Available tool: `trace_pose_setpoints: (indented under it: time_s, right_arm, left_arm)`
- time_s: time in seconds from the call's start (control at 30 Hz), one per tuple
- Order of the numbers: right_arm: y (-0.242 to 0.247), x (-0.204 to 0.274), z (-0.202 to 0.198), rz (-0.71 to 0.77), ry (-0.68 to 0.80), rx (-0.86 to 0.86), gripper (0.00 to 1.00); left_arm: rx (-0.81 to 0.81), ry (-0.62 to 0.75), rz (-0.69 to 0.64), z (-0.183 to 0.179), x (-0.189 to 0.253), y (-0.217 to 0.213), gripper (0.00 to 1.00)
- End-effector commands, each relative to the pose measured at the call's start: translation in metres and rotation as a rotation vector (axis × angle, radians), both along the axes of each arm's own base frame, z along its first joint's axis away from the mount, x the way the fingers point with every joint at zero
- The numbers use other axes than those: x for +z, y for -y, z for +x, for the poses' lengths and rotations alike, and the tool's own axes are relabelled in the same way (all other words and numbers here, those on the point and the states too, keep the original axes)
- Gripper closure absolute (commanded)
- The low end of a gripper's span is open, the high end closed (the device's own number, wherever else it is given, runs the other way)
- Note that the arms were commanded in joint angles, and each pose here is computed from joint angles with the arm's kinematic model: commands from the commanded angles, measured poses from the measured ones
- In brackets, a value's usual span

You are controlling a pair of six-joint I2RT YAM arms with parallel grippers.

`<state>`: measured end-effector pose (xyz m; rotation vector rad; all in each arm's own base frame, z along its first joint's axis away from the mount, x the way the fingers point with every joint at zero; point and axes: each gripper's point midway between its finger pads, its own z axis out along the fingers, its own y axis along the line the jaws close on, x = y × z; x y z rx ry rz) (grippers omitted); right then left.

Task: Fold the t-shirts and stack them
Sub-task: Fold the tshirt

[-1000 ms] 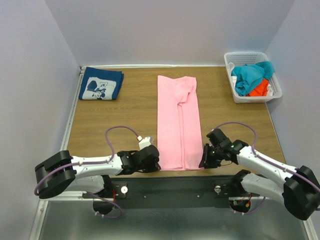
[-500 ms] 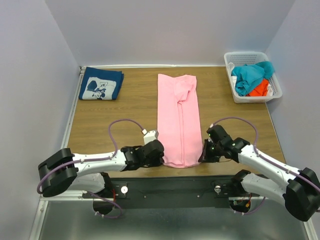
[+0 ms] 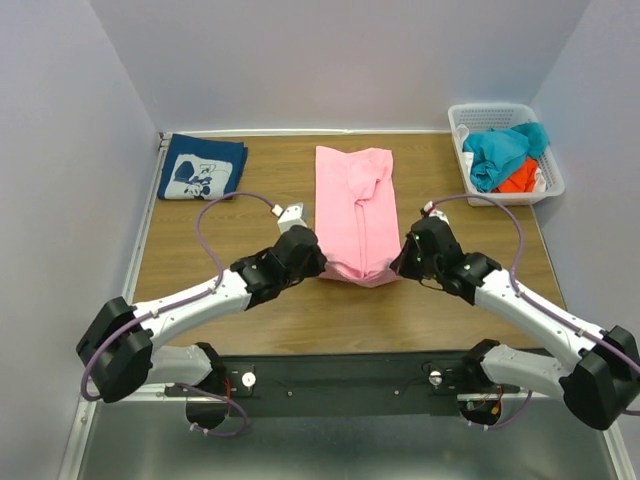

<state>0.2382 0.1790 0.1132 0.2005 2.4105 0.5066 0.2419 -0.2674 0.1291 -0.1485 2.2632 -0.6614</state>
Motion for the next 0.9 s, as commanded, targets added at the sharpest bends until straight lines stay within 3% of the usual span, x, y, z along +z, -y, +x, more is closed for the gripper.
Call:
trace_pose_setpoints:
  time_s: [0.0,0.37,0.87]
  right_arm:
    - [0.003,0.037,0.051,-0.064,0.181,-0.099,0.99]
    - [0.001,0.054,0.113,-0.126,0.263,-0.152,0.99]
    - [-0.002,0.026,0.164,-0.143,0.216,-0.14,0.99]
  left_arm:
    - [0.026,0.131,0.02,0.047,0.03,-0.001,1.0]
    - [0.051,0.196,0.085,0.111,0.048,0.002,1.0]
    - [0.048,0.121,0.142,0.164,0.011,-0.003,1.0]
